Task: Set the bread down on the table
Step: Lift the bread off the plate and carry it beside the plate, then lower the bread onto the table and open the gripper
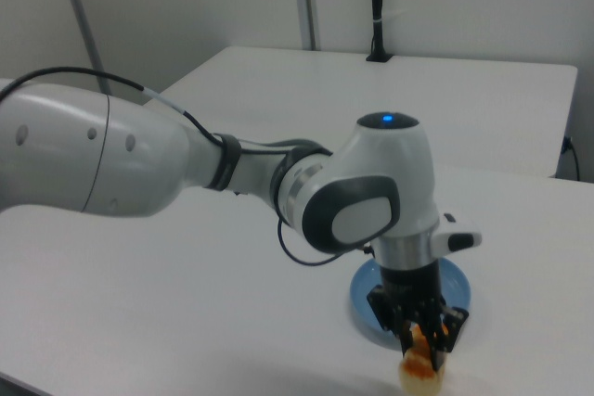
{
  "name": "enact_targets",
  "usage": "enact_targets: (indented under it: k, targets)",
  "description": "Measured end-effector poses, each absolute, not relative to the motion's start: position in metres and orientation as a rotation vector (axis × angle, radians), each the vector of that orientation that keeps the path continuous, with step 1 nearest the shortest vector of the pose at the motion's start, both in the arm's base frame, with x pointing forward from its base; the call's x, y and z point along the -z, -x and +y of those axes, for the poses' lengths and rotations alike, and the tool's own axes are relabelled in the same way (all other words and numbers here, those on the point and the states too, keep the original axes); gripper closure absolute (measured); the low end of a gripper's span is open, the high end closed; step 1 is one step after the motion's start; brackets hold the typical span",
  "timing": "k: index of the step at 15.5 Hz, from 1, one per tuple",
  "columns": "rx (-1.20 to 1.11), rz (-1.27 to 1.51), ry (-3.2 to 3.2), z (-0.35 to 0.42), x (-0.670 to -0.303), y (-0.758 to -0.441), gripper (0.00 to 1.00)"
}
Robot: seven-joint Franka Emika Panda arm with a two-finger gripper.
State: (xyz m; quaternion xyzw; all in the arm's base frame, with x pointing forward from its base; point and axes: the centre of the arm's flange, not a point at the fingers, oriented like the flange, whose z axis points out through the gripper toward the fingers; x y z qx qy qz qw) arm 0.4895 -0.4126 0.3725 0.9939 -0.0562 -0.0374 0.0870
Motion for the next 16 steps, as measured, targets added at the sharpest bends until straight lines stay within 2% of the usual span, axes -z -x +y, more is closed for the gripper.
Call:
enact_targets:
  k: [4, 8, 14, 16]
  targets:
    - [0.143, -0.073, -2.916, -0.409, -0.335, -0.473, 0.56]
    - [0.176, -0.082, -2.902, -0.422, -0.327, -0.455, 0.55]
    - [0.172, -0.108, -2.899, -0.431, -0.331, -0.447, 0.01]
    - [0.166, -0.124, -2.899, -0.434, -0.334, -0.444, 0.0]
